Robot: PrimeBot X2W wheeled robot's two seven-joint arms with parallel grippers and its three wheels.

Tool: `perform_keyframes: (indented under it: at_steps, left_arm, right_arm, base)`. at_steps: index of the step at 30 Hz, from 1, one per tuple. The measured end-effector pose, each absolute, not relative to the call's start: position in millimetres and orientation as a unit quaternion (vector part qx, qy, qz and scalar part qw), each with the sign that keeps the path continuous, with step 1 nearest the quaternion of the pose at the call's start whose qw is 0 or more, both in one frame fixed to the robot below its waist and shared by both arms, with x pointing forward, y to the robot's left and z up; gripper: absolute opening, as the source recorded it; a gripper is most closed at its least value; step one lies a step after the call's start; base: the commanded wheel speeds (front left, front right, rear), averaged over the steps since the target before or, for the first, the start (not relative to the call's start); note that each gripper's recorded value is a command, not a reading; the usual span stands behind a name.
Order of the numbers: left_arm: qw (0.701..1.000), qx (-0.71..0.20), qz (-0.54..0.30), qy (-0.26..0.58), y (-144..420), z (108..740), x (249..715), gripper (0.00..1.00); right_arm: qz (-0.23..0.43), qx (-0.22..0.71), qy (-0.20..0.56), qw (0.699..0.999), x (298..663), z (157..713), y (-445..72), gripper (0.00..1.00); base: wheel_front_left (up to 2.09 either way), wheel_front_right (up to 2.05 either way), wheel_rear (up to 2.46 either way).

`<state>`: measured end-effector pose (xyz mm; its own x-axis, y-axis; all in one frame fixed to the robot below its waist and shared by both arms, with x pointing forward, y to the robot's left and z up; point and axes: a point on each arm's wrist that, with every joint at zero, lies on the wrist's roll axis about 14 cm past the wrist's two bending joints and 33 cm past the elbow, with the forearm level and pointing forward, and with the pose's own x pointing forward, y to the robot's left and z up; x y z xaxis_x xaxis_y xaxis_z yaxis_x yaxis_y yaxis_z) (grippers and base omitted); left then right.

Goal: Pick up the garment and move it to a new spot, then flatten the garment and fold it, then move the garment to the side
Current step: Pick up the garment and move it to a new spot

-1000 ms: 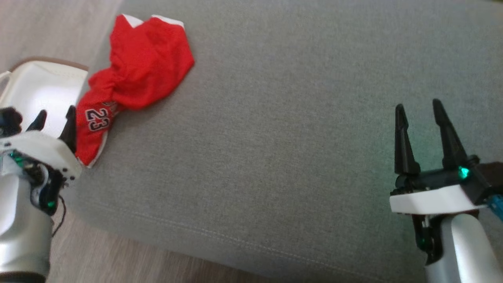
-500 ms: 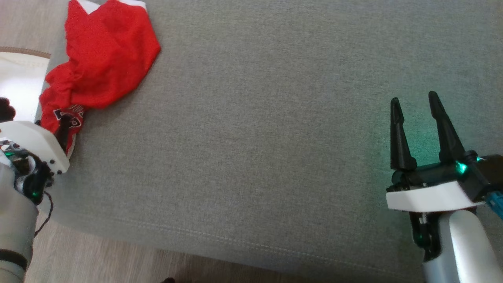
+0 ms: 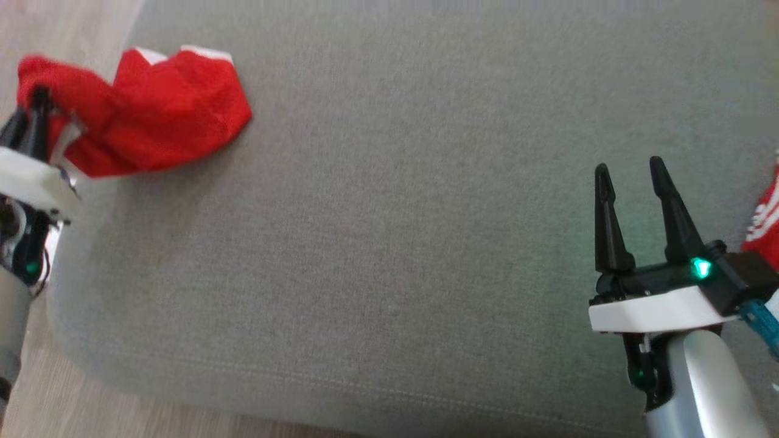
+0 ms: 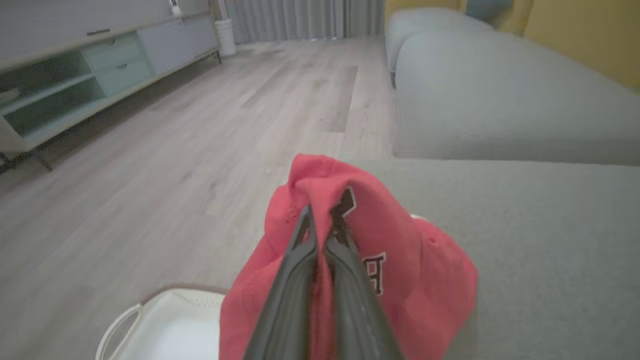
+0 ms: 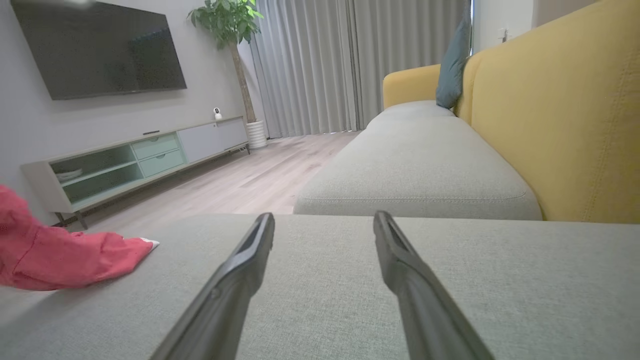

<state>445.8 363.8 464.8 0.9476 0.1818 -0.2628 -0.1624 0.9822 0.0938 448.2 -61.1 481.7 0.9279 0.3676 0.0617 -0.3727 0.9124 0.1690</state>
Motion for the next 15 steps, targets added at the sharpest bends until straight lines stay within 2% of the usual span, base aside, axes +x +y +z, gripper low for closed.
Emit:
perform_keyframes:
  at_steps: [4, 7, 15]
  left_arm:
    - [0.996, 0.077, 0.036, 0.017, 331, 546, 465, 0.00]
    - [0.994, 0.098, 0.000, -0.039, 302, 582, 466, 0.00]
    - [0.989, 0.091, -0.093, -0.076, 207, 599, 463, 0.00]
  right_arm:
    - [0.181, 0.098, -0.038, 0.978, 433, 505, -69, 1.00]
    - [0.172, 0.099, -0.047, 0.979, 420, 513, -77, 1.00]
    - [0.127, 0.100, -0.079, 0.984, 395, 536, -112, 1.00]
  base:
    - [0.00, 0.00, 0.00]
    - [0.00, 0.00, 0.00]
    - [0.00, 0.00, 0.00]
